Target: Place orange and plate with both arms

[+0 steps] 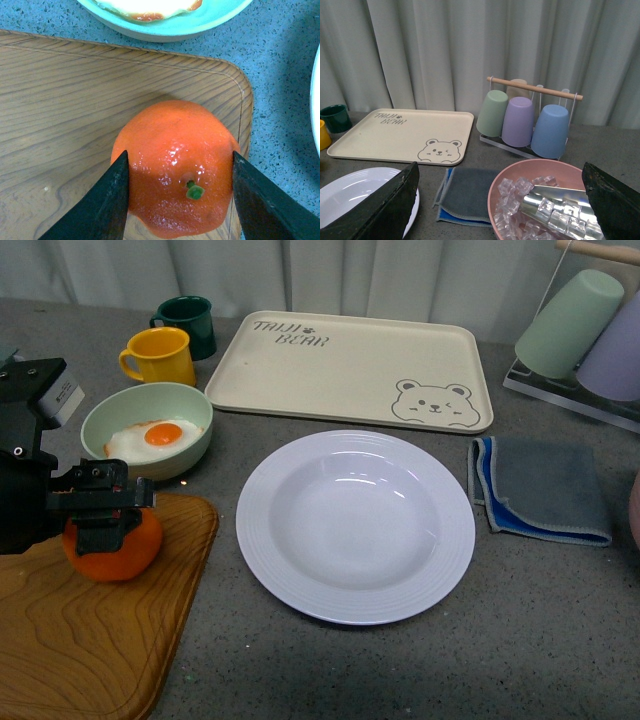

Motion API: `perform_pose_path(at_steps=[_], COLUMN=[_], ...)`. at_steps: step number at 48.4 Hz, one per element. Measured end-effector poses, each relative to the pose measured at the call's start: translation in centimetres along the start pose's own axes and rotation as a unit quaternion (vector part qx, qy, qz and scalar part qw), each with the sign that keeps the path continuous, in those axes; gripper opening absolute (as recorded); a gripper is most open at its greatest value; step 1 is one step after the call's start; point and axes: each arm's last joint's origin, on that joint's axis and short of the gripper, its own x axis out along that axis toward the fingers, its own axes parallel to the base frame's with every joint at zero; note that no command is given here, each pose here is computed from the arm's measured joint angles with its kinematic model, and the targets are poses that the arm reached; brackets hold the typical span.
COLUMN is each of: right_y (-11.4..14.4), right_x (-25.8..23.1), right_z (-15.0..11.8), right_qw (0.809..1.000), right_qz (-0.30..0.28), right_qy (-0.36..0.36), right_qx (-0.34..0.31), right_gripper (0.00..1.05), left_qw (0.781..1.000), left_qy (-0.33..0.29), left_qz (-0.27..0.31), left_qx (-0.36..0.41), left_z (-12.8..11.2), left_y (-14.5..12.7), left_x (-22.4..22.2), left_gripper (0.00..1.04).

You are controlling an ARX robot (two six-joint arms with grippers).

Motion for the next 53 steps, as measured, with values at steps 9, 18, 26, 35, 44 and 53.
perform_pose_path(at_steps=[9, 18, 26, 35, 44, 53], right_y=[0.0, 0.0, 0.0, 0.0, 0.0, 0.0], right_x=[0.0, 0.0, 0.0, 0.0, 0.0, 0.0], right_z=[0.0, 0.0, 0.0, 0.0, 0.0, 0.0], right_qw=[1.000, 1.000, 1.000, 1.000, 1.000, 1.000], right_qz=[0.000, 0.000, 0.000, 0.000, 0.000, 0.000], right_qy=[0.000, 0.000, 0.000, 0.000, 0.000, 0.000], right_qx=[0.000, 0.000, 0.000, 0.000, 0.000, 0.000], right_gripper=[0.95, 0.95, 0.95, 0.95, 0.95, 0.95], left_qw=[1.000, 0.999, 0.996, 0.991, 0.987, 0.986], left_qy=[0.001, -0.023, -0.048, -0.056, -0.035, -0.028], left_qz=[-0.004, -0.026, -0.059, -0.090, -0.114, -0.122], left_qx=[0.003, 0.020, 0.046, 0.079, 0.109, 0.110], left_z=[0.2, 1.4, 2.9, 3.6, 2.9, 2.9], left_y=[-0.4, -1.9, -4.9, -9.0, -13.2, -15.2], left_x=[-0.4, -1.6, -2.2, -2.1, -0.1, 1.5], left_gripper=[0.48, 0.48, 0.48, 0.48, 0.48, 0.48])
